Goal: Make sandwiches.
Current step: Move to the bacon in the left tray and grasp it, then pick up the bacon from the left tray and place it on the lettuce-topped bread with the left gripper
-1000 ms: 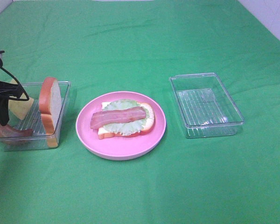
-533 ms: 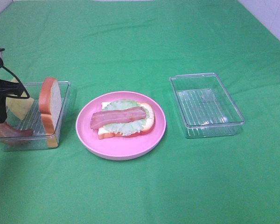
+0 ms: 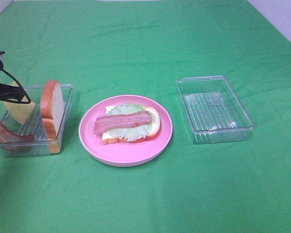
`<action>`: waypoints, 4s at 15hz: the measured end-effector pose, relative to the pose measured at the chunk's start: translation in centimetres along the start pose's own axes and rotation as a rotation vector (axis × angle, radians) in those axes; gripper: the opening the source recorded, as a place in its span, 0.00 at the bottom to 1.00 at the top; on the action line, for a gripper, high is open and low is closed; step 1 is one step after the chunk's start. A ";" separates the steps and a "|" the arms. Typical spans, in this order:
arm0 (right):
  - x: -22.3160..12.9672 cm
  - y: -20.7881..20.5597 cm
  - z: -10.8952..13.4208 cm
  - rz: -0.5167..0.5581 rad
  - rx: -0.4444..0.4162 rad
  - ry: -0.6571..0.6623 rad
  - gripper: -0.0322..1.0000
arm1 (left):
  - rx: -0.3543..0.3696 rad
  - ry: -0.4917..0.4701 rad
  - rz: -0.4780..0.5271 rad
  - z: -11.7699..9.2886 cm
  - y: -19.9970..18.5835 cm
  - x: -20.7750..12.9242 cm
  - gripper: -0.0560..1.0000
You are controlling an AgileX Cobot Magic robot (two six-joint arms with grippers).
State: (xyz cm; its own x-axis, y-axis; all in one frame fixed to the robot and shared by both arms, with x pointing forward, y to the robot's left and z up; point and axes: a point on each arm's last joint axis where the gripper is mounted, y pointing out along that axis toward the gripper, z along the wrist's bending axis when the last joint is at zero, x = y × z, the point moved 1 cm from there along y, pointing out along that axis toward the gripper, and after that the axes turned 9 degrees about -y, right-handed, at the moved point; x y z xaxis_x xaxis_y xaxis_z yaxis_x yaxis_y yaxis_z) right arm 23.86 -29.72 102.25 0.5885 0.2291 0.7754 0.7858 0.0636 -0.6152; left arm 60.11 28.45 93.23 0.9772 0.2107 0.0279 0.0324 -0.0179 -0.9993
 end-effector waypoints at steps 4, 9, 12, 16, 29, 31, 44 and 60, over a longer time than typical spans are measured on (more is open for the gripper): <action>0.0 0.0 0.0 0.000 0.000 0.000 0.97 | -0.019 -0.003 0.000 -0.2 -0.5 -0.2 0.05; 0.0 0.0 0.0 0.000 0.000 0.000 0.97 | -0.140 0.023 -0.145 -0.8 -6.6 -1.4 0.05; 0.0 0.0 0.0 0.000 0.000 0.000 0.97 | -0.194 0.039 -0.267 -0.8 -12.6 -2.8 0.05; 0.0 0.0 0.0 0.000 0.000 0.000 0.97 | -0.339 0.085 -0.359 -2.8 -19.7 -3.0 0.05; 0.0 0.0 0.0 0.000 0.000 0.000 0.97 | -0.636 0.418 -0.056 -22.9 -10.7 -0.6 0.05; 0.0 0.0 0.0 0.000 0.000 0.000 0.97 | -0.634 0.468 0.007 -24.9 -8.0 -1.5 0.05; 0.0 0.0 0.0 -0.001 0.001 0.000 0.97 | -0.373 0.504 0.055 -25.0 -0.9 -0.8 0.05; 0.0 0.0 0.0 -0.001 0.001 0.000 0.97 | -0.176 0.444 -0.101 -23.5 -0.5 1.2 0.69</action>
State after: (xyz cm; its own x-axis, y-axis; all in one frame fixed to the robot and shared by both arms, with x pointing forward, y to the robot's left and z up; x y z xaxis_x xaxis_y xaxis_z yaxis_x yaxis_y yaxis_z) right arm 23.87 -29.71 102.26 0.5876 0.2286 0.7761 0.7864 0.0646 -0.6144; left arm 66.22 5.75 94.30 0.9613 -0.2168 0.1701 0.1290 -0.1915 -0.9730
